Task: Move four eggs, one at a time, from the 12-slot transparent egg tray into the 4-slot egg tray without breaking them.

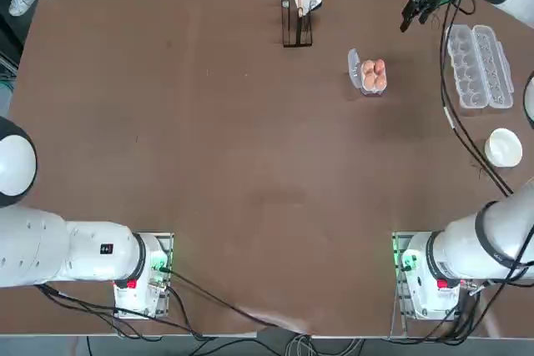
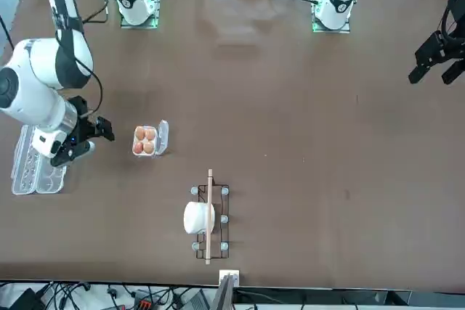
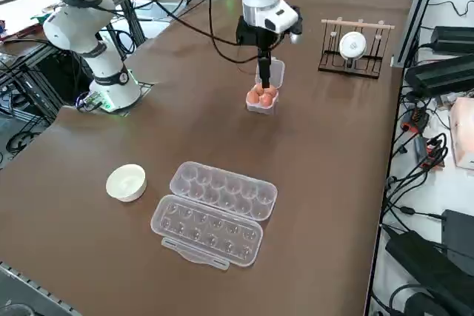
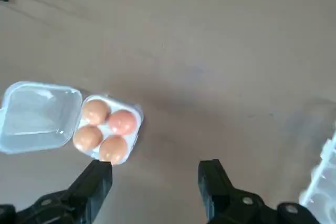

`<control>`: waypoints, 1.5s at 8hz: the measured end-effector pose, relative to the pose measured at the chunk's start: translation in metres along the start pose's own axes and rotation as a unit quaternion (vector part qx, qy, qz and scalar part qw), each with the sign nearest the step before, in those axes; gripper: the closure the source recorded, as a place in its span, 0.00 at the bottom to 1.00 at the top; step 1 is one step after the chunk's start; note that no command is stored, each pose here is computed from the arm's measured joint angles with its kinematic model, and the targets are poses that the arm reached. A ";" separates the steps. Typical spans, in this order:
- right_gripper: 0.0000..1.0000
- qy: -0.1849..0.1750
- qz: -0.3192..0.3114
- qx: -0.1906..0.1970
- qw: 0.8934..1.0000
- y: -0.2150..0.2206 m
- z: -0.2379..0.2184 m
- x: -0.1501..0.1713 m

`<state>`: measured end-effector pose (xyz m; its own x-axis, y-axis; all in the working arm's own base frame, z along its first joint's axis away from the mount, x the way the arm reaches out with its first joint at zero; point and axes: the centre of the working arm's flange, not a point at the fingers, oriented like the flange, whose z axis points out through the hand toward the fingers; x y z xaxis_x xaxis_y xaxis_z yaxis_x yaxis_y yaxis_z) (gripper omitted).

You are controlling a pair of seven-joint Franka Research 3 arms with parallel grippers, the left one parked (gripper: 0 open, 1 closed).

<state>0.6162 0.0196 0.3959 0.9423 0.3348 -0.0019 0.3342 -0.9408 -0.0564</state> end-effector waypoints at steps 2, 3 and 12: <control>0.00 -0.014 0.050 0.003 0.999 0.003 -0.034 -0.019; 0.00 -0.018 0.094 0.003 0.995 0.000 -0.052 -0.028; 0.00 0.019 0.171 -0.008 0.985 -0.028 -0.214 -0.096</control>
<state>0.5211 0.0032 0.6111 0.9998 -0.0046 0.0193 -0.0037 -0.9990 -0.0435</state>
